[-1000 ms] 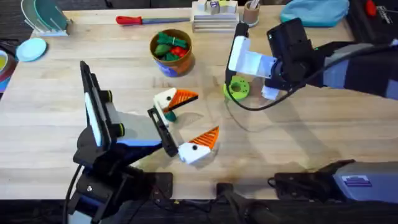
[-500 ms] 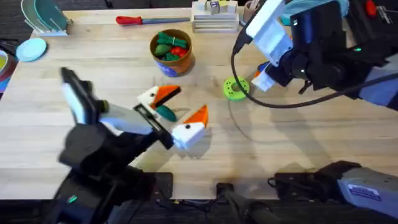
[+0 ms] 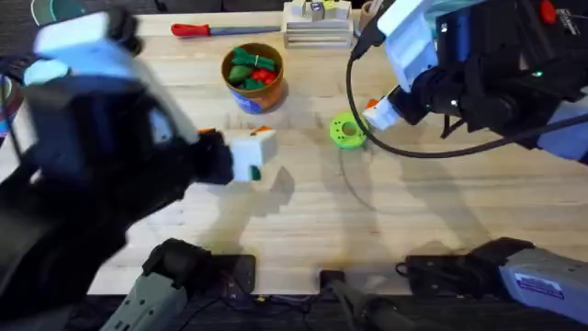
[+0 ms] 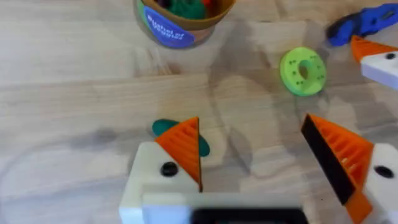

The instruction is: Pick up the gripper from the table and insert it into the empty holder that is missing its gripper. Then pick up a screw, insert it into the mounting hole, and use the screwdriver to tighten it. Finally, clean up the table by picking up the vegetable and placing it into the bucket.

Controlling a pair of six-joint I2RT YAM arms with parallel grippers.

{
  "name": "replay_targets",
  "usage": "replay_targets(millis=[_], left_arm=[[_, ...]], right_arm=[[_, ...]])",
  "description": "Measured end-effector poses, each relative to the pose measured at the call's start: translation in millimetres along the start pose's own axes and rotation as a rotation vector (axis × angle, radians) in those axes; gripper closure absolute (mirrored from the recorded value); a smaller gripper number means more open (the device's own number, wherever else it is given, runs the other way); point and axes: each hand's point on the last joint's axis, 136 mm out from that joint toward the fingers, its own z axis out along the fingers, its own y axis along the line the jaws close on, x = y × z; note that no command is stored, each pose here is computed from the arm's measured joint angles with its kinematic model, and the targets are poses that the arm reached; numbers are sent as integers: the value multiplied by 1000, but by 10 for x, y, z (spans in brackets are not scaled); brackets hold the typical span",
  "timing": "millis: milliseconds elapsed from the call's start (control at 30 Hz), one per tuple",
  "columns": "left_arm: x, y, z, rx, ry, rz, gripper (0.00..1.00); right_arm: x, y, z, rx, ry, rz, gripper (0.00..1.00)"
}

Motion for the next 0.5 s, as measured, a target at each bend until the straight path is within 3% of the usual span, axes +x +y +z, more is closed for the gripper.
replay_targets(millis=[300, 500], left_arm=[[302, 142, 387, -100, 238, -162, 8], [449, 292, 584, -241, 309, -469, 8]], right_arm=[[-14, 29, 0, -17, -8, 4, 11], [-15, 30, 0, -18, -9, 7, 10]])
